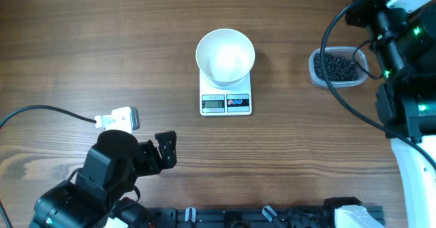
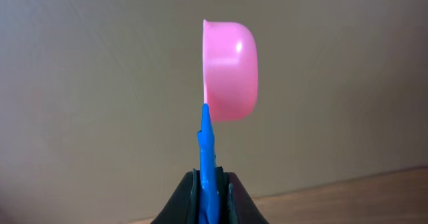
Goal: Scoop item into bowl and weigh 150g on scale
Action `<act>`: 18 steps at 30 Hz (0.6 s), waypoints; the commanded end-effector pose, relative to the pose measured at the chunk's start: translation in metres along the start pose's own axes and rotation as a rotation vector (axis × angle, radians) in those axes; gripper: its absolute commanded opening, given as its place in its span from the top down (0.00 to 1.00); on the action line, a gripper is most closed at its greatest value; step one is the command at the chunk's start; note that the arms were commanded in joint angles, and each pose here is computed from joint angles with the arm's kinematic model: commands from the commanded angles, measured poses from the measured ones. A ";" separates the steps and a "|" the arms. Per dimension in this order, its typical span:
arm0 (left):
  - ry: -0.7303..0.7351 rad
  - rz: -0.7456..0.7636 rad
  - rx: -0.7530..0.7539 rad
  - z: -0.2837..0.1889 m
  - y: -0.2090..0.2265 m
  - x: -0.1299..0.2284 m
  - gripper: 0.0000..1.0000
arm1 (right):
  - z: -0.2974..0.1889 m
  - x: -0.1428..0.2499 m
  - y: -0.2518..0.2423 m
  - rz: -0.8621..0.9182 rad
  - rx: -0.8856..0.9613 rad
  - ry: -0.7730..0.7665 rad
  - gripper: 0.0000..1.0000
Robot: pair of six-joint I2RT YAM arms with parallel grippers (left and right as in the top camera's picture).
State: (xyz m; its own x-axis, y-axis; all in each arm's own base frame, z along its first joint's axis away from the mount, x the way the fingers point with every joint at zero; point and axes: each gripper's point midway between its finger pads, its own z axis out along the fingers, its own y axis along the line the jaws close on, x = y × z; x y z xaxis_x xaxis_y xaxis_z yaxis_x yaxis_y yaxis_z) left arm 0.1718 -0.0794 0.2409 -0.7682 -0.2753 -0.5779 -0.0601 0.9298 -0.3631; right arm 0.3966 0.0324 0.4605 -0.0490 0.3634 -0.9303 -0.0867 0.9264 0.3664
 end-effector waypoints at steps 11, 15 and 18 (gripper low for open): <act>-0.013 0.010 -0.012 0.000 0.003 -0.002 0.00 | -0.091 -0.044 -0.063 0.011 0.436 -0.160 0.96; -0.013 0.010 -0.011 0.000 0.003 -0.002 0.00 | -0.084 -0.026 -0.069 0.147 0.448 -0.124 0.96; -0.013 0.010 -0.011 0.000 0.003 -0.002 0.00 | -0.073 -0.018 -0.074 0.173 0.468 -0.105 0.96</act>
State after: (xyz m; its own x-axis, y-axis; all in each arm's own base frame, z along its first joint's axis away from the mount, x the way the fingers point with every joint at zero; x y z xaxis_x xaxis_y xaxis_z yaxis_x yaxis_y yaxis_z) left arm 0.1718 -0.0794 0.2409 -0.7682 -0.2753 -0.5779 -0.0601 0.9298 -0.3631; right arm 0.3266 -0.0451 0.4525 0.0548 0.4624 -0.8850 0.3432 0.8236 0.4516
